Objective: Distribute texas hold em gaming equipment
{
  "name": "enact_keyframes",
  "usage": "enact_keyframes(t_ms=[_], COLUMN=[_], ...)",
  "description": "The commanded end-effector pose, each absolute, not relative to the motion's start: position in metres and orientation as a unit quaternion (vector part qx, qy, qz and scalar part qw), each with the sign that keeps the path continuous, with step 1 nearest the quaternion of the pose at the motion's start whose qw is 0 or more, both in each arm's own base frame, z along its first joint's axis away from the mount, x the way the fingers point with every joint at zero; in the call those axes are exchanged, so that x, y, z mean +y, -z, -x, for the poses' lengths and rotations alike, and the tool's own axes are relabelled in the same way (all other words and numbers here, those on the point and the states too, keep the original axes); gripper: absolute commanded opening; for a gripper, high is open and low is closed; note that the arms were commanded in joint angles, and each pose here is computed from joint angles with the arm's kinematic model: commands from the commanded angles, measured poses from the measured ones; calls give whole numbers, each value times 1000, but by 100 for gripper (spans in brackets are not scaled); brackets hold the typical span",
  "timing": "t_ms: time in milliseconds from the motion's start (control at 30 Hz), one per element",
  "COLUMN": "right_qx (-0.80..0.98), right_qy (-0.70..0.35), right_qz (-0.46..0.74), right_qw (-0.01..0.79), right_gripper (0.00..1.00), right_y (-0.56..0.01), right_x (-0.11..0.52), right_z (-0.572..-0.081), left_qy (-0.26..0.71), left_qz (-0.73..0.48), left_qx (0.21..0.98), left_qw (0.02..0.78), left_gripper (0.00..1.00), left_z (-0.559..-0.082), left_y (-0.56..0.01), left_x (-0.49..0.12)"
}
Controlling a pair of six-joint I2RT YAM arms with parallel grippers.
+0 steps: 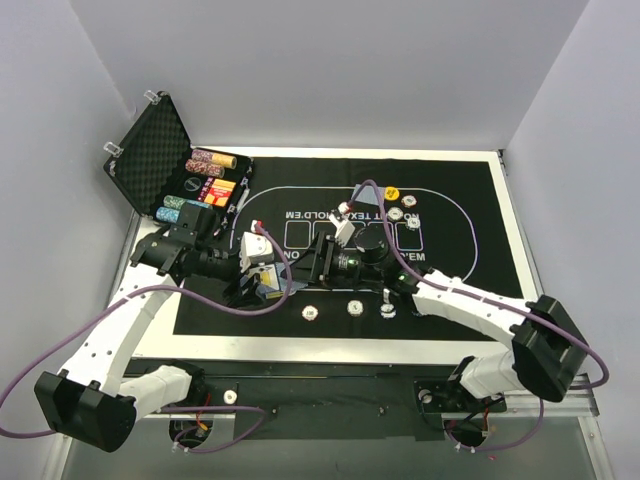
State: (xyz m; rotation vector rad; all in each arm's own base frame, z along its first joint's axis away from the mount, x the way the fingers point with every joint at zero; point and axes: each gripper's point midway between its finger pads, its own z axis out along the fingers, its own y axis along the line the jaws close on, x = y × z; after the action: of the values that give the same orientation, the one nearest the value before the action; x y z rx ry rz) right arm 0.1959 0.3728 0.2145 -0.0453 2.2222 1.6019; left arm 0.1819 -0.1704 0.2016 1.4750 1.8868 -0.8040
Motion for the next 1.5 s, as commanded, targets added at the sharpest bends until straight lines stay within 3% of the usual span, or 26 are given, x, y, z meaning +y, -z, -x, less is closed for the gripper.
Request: enact_keyframes(t_ms=[0,200,333,400,533,600,700,800,900,1333,1467], right_qx=[733,715,693,681,677,676,680,683,684,712,716], right_qy=[-650,-672,-697,-710,-716,-717,-714,-712,-711,-679,-674], right_qz=[44,49,45,41,27,22,17,14,16,43,45], right_qw=[195,186,180,175,166,167,163,162,163,175,174], right_gripper=[53,52,47,40,17,7,2,1,1,1,1], right_y=[-255,-265,-278,-284,-282,-280,-278,-275,-274,-264,-262], right_x=[396,406,413,415,415,413,412,412,413,415,414], right_z=[-192,-193,-196,-197,-200,-201,-201,-202,-203,-196,-194], left_qy=[320,319,318,317,304,298,291,282,290,289,291], left_qz=[-555,-552,-549,-548,-548,-547,-541,-532,-530,-561,-572], left_qx=[680,679,680,680,684,688,694,697,698,688,678], left_qw=[357,364,368,369,373,372,376,388,384,358,358], left_gripper=[0,0,0,0,1,19,34,68,82,88,73], left_z=[-194,-197,-199,-199,-200,-202,-207,-214,-213,-205,-202], left_y=[-237,-244,-246,-247,-242,-239,-241,-245,-249,-239,-239], left_x=[-185,-186,-187,-186,-183,-181,-180,-181,-183,-192,-193])
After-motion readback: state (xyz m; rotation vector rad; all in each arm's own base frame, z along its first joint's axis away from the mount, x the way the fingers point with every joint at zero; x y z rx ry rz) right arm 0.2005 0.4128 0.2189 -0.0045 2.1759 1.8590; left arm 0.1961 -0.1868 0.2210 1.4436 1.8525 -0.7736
